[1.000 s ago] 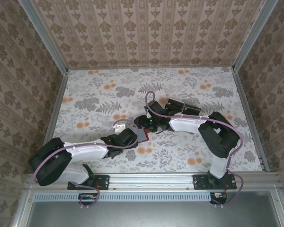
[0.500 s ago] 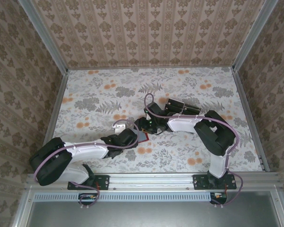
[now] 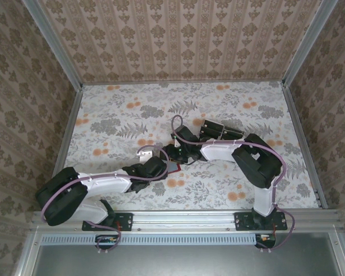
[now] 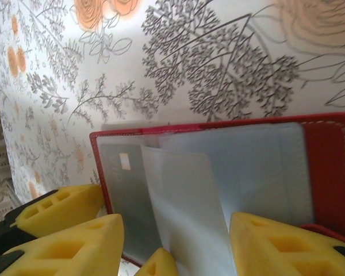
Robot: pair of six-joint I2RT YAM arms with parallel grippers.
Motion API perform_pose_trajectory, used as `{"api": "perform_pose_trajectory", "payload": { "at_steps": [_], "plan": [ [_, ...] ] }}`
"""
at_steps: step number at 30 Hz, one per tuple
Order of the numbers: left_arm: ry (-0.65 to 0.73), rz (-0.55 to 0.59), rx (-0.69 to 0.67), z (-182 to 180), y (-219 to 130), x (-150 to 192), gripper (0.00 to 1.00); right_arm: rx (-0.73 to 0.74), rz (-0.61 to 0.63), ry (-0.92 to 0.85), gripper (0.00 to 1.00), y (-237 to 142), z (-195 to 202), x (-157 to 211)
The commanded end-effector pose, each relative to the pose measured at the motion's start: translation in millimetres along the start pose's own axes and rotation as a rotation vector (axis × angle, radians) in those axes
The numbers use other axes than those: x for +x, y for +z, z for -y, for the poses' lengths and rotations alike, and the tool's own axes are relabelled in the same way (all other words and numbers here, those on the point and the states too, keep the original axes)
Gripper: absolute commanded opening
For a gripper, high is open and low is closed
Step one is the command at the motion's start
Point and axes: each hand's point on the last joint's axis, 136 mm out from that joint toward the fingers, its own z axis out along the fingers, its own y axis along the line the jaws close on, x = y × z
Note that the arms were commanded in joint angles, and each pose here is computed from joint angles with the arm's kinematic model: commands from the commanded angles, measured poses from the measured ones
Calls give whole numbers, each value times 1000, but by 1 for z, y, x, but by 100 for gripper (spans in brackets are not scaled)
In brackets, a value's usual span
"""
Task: Put the credit cards into the card holder
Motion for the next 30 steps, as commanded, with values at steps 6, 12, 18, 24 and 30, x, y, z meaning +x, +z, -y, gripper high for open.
{"api": "perform_pose_trajectory", "payload": {
  "at_steps": [6, 12, 18, 24, 30],
  "plan": [
    [17, -42, -43, -17, -4, 13, 100, -47, -32, -46, 51, -2, -23, 7],
    [-51, 103, -9, -28, -48, -25, 100, -55, -35, -69, 54, -8, -37, 13],
    [-175, 207, 28, -55, -81, -45, 100, -51, -50, -90, 56, 3, -53, 19],
    [-260, 210, 32, -73, -86, -43, 100, -13, -73, -94, 56, 30, -56, 27],
    [-279, 197, 24, -77, -84, -40, 100, 5, -103, -84, 56, 52, -52, 34]
  ]
}}
